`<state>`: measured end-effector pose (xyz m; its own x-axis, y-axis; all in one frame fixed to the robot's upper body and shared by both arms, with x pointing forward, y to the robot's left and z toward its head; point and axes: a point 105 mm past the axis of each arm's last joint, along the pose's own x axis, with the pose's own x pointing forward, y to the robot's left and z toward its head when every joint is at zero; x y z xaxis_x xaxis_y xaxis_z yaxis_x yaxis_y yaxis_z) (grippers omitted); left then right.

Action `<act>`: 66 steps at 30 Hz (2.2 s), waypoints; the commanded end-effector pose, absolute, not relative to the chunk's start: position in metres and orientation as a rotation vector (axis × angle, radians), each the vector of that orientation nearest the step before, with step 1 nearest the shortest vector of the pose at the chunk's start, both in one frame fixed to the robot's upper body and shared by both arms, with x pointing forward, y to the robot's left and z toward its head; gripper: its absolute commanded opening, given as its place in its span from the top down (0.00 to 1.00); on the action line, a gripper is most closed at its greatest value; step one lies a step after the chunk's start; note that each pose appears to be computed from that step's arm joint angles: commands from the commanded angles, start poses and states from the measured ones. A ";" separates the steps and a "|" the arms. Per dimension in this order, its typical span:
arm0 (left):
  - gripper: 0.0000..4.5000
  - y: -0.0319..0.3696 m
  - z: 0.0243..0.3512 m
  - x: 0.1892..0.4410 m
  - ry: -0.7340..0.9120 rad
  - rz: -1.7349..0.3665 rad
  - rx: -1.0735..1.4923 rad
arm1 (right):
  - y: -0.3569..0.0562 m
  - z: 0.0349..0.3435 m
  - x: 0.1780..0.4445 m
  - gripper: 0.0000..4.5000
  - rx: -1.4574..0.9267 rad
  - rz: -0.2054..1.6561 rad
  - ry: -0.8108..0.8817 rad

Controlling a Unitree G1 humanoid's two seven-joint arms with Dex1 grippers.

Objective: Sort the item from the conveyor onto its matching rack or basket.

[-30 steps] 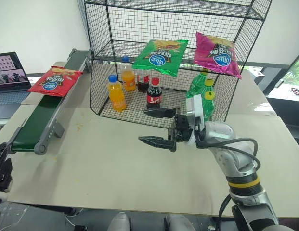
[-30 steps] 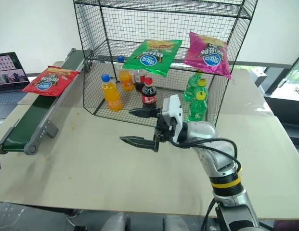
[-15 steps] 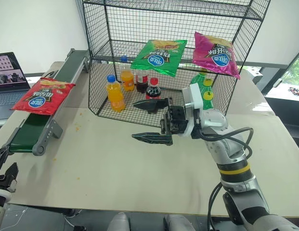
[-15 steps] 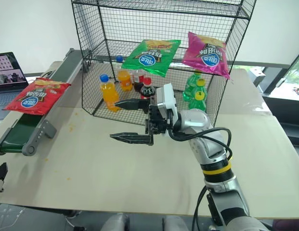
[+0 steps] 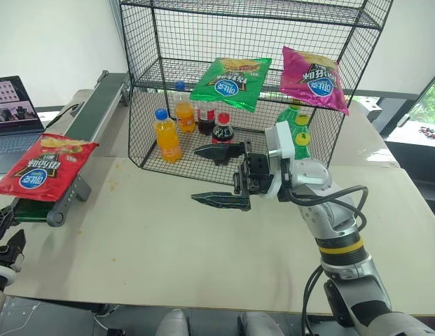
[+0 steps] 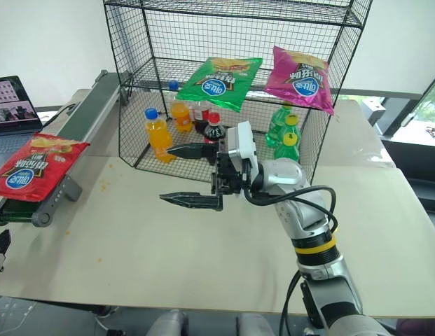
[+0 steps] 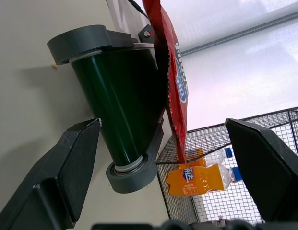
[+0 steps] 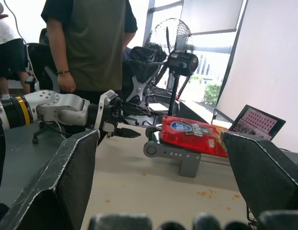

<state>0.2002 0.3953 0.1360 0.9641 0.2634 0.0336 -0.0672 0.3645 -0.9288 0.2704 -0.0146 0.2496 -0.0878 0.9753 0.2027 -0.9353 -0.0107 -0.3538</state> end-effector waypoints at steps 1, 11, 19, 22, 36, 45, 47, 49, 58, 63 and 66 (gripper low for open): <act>0.01 0.396 0.143 0.202 -0.195 0.193 -1.152 | -0.016 0.260 0.266 0.00 -0.137 1.583 -0.518; 0.28 0.403 0.151 0.201 -0.233 0.194 -1.100 | -0.015 0.259 0.263 0.00 -0.131 1.590 -0.514; 0.98 0.399 0.153 0.201 -0.222 0.182 -1.098 | -0.014 0.258 0.263 0.00 -0.124 1.580 -0.512; 0.98 0.394 0.162 0.206 -0.225 0.145 -1.086 | -0.016 0.258 0.264 0.00 -0.121 1.565 -0.508; 0.98 0.215 0.311 0.265 -0.185 -0.720 -0.785 | -0.073 0.268 0.285 0.00 -0.171 0.979 -0.560; 0.98 0.142 0.380 0.314 -0.235 -1.047 -0.825 | -0.087 0.280 0.282 0.00 -0.154 0.694 -0.621; 0.98 0.146 0.385 0.348 -0.257 -1.003 -0.899 | -0.089 0.280 0.281 0.00 -0.150 0.653 -0.617; 0.98 0.152 0.373 0.376 -0.235 -0.936 -0.969 | -0.092 0.280 0.279 0.00 -0.152 0.624 -0.617; 0.98 0.160 0.315 0.434 -0.172 -0.720 -1.219 | -0.098 0.285 0.277 0.00 -0.151 0.565 -0.619; 0.98 0.162 0.314 0.439 -0.180 -0.671 -1.309 | -0.096 0.286 0.278 0.00 -0.158 0.572 -0.620; 0.98 0.162 0.310 0.447 -0.182 -0.590 -1.332 | -0.094 0.288 0.279 0.00 -0.160 0.580 -0.624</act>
<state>0.4472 0.1580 0.2930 0.8426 -0.3366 0.4203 0.4771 0.1047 -0.8726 0.2864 -0.0949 0.2749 0.6908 0.5554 0.4630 -0.4750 0.8313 -0.2886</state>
